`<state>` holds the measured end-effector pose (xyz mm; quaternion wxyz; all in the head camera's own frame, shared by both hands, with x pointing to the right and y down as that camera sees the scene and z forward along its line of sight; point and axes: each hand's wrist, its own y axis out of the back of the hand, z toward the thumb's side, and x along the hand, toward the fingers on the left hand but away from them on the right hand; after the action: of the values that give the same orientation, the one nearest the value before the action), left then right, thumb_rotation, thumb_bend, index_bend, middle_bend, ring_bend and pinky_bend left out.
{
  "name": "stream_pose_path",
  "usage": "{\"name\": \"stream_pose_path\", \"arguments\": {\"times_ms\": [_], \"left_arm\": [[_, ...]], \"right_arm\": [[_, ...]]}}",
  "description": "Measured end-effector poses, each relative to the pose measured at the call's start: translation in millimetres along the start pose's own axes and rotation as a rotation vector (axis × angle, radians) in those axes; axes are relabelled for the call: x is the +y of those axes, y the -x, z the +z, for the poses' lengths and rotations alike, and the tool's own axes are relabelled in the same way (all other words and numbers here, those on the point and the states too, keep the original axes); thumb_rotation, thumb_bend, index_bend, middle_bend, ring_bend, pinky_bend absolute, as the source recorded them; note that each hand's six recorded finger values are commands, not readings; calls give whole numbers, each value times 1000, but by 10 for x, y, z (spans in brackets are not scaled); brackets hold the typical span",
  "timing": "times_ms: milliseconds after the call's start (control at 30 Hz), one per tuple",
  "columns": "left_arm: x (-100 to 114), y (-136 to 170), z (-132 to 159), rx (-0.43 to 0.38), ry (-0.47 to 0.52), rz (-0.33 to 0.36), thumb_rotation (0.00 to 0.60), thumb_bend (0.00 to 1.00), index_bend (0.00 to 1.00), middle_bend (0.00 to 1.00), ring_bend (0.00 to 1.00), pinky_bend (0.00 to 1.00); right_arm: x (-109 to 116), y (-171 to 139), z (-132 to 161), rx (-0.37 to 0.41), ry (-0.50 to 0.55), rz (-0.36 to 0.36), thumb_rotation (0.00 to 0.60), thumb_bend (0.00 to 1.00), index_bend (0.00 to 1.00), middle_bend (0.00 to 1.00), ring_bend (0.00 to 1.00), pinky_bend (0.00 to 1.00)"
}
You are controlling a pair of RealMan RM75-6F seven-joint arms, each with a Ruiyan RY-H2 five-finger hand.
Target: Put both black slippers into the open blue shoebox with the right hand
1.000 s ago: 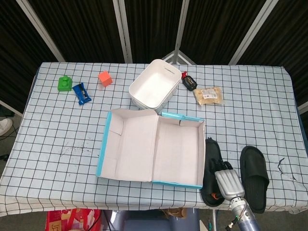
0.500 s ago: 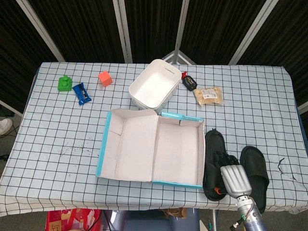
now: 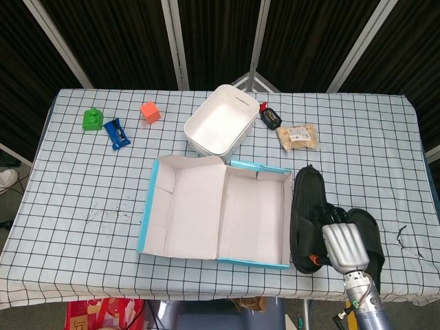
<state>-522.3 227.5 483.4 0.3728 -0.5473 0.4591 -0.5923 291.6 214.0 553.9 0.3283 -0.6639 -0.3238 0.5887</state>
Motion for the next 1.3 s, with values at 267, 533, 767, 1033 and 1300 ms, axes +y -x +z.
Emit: {"name": "stream_pose_path", "arguments": {"times_ms": [267,533,767,1033,1300], "left_arm": [[-8,-4,8,-3,-3,-3,600,369,28,0,0,30],[0,-4,1,-3,1,-1,600,369,28,0,0,30],[-8,-10,0,-3,-1,-5,600,370,28,0,0,29],[-8,-19,-13,-1,5,-9,600,370,28,0,0,30],[0,-29,-31,2,11,-10,600,369,28,0,0,30]], "right_arm": [[285,66,232,42,81,-26,600,182,647,283,219,137],[405,173,458,81,123,-24,600,184,648,284,249,137],[354,252,692,114,190,-8,600,236,648,314,297,137],[228,345,911,92,388,44,600,236,648,329,319,137],[147,473,1030,25,555,107,600,236,653,337,333,137]]}}
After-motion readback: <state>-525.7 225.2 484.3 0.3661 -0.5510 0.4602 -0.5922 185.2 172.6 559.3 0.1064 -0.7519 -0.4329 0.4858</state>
